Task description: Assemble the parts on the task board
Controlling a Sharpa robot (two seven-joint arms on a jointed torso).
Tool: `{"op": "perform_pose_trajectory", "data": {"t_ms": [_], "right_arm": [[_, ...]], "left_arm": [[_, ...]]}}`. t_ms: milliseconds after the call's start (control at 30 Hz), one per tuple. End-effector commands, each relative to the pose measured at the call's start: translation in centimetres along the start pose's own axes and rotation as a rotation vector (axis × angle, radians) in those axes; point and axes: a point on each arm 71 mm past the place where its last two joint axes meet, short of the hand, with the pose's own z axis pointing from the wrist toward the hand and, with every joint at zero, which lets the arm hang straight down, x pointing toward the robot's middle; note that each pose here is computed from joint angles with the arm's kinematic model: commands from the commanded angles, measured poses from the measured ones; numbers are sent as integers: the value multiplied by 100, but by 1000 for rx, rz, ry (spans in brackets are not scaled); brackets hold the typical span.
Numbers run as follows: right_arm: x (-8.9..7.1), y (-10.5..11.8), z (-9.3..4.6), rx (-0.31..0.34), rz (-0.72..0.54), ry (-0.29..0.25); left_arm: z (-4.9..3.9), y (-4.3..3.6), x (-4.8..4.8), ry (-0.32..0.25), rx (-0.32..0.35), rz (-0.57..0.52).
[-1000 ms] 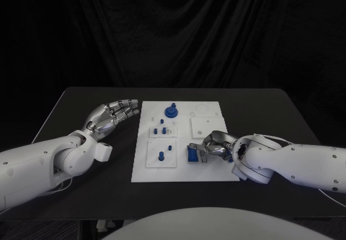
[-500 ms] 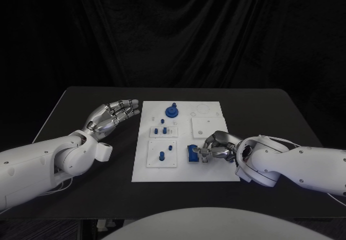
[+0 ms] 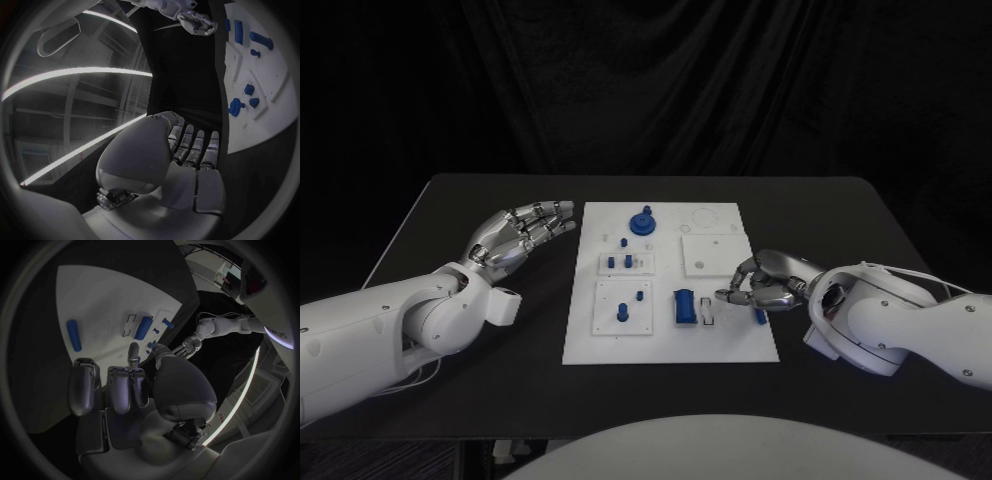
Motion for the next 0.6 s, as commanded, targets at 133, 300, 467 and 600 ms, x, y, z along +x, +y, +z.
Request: {"op": "perform_pose_trajectory", "data": {"t_ms": [133, 300, 467, 600], "right_arm": [[-137, -34, -116, 63, -221, -58], [-204, -102, -120, 100, -325, -95], [-200, -144, -79, 116, -395, -122], [-171, -175, -51, 128, -417, -124]], "left_arm": [[1, 0, 16, -4, 3, -4], [6, 5, 19, -2, -1, -6], [12, 11, 14, 1, -5, -7], [8, 13, 11, 2, -9, -8]]}}
